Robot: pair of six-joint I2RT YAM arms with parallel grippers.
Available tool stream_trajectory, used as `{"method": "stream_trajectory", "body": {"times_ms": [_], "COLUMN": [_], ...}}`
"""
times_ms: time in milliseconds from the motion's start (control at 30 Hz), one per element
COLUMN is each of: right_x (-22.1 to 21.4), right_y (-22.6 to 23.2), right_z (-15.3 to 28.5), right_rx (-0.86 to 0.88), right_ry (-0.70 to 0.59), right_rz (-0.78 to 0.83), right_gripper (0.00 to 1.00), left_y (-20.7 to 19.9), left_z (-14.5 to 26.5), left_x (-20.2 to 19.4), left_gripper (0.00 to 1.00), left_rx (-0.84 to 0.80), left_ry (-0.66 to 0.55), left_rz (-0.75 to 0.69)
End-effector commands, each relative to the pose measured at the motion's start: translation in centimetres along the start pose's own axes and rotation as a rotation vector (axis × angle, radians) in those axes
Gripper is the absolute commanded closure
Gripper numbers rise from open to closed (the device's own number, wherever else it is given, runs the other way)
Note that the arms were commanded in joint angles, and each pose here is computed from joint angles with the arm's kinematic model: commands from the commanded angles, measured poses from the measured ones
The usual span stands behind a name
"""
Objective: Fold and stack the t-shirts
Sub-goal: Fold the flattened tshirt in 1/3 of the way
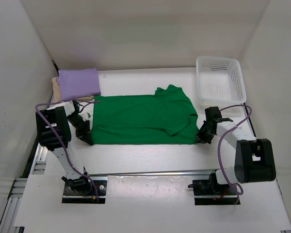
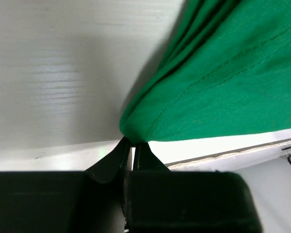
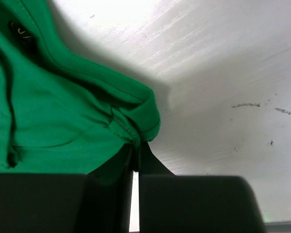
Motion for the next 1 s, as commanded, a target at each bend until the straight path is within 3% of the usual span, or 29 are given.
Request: {"method": "stream_trajectory", "body": {"times_ms": [0,267,533,600,667,700,733,767,833,867,900,967], "right_x": [-0.9,-5.2,-9.2,-10.0,-10.6,-10.9,-11.0,-11.2,-10.8,-10.4,-10.0,-8.1], "right_y": [-0.7,-2.0,-2.8,-3.2,-3.6,-3.8,-3.9,-4.1,-4.1,-4.0,-3.7,-2.3], "right_z": [0.3,4.4,5.6,5.8,5.9,5.8,5.9,6.2,6.7,7.2,7.7,9.8], "right_rx": [-0.048,-0.118,-0.168,-0.164,-0.156,-0.156,-0.155,-0.152,-0.150,-0.136,-0.119,-0.045], "right_ry": [0.038,0.074,0.074,0.070,0.064,0.064,0.063,0.060,0.030,0.005,-0.011,-0.087], "right_rz": [-0.040,-0.165,-0.196,-0.218,-0.220,-0.220,-0.220,-0.220,-0.199,-0.167,-0.143,-0.076], "right_gripper": [1.00,1.00,1.00,1.00,1.00,0.96,0.74,0.57,0.28,0.25,0.22,0.18], "left_y": [0.6,2.9,4.3,4.4,4.5,4.4,4.4,4.5,4.4,4.4,4.4,4.0], "left_z": [0.7,3.1,2.0,1.9,1.8,2.0,2.0,2.2,3.0,3.5,4.1,6.6], "left_x": [-0.1,-4.3,-8.6,-9.2,-9.5,-9.6,-9.6,-9.7,-9.7,-9.5,-9.3,-8.4], "left_gripper": [0.90,0.90,0.90,0.86,0.69,0.62,0.56,0.37,0.19,0.05,0.00,0.00], "left_rx": [-0.008,0.066,0.154,0.163,0.163,0.161,0.161,0.169,0.178,0.184,0.202,0.190], "left_ry": [-0.051,-0.048,-0.003,-0.009,-0.010,-0.025,-0.026,-0.042,-0.078,-0.108,-0.145,-0.290], "left_rz": [0.006,0.080,0.089,0.088,0.088,0.086,0.086,0.084,0.080,0.076,0.074,0.068]}}
Point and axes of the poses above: each gripper's point midway between its finger pads, its own z axis back along the fingers, its own y axis along the line the jaws close on, x = y × z, the point moved 9 cm from there along z, back along the fingers, and after that the axes turned 10 degrees about z, right-handed, at the moved point
